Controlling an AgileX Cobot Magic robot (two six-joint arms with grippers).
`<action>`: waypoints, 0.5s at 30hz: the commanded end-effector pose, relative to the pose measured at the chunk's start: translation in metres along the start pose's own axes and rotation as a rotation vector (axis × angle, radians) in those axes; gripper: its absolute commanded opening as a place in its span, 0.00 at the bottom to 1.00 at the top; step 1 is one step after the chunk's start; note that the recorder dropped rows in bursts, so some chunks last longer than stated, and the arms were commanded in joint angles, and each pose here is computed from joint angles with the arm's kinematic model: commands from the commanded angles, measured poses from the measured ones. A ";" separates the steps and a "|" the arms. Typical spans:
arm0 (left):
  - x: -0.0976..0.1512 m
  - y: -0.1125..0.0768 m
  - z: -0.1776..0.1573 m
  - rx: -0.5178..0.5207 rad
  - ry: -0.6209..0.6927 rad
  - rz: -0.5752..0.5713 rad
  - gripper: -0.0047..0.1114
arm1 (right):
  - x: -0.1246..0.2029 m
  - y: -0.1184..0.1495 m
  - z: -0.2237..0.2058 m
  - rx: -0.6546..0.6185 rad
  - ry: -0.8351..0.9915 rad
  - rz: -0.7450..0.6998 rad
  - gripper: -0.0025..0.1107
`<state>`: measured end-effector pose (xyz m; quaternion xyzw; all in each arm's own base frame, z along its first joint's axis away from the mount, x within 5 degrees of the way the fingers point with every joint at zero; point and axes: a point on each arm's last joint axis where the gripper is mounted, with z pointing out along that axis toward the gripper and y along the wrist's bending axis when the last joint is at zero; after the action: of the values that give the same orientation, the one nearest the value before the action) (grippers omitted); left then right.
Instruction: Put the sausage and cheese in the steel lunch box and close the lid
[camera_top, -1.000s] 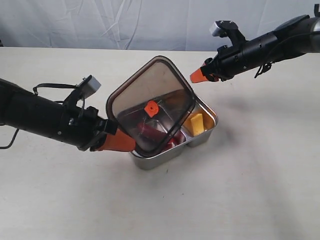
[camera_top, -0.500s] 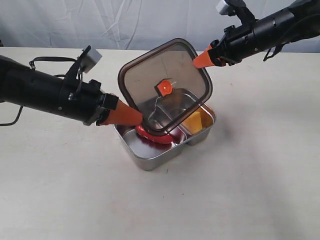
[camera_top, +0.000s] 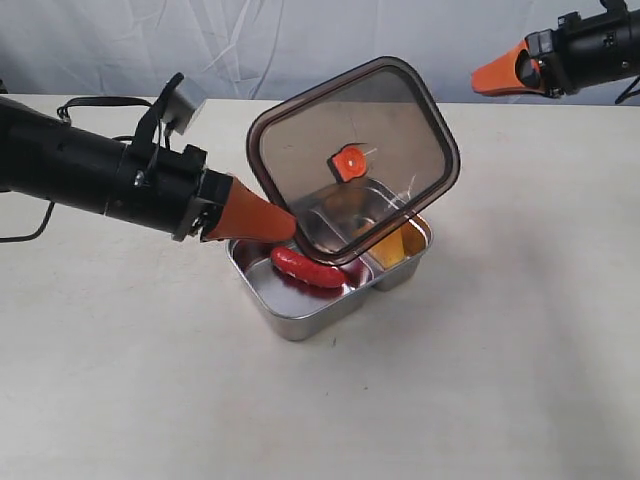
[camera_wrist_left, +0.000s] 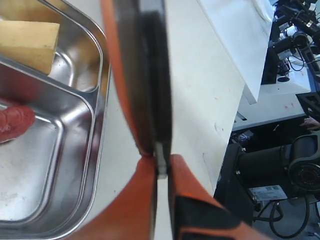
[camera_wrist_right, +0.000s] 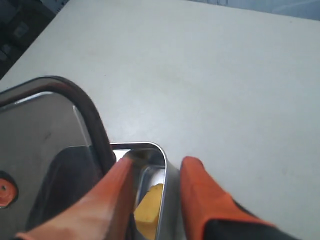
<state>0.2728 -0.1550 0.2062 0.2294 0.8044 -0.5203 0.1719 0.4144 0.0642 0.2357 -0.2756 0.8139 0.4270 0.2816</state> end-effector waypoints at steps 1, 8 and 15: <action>-0.002 -0.008 -0.002 0.051 -0.002 0.007 0.04 | -0.001 0.003 -0.006 -0.020 -0.002 -0.047 0.31; 0.000 -0.016 -0.003 0.137 0.023 -0.009 0.04 | -0.001 0.004 -0.006 -0.023 -0.009 -0.060 0.31; 0.000 -0.016 -0.003 0.139 0.022 -0.010 0.04 | 0.000 0.003 -0.006 -0.018 0.005 -0.070 0.37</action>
<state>0.2643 -0.1573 0.2123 0.2429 0.7792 -0.5607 0.1392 0.4122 0.0633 0.2369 -0.3017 0.8034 0.4257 0.2867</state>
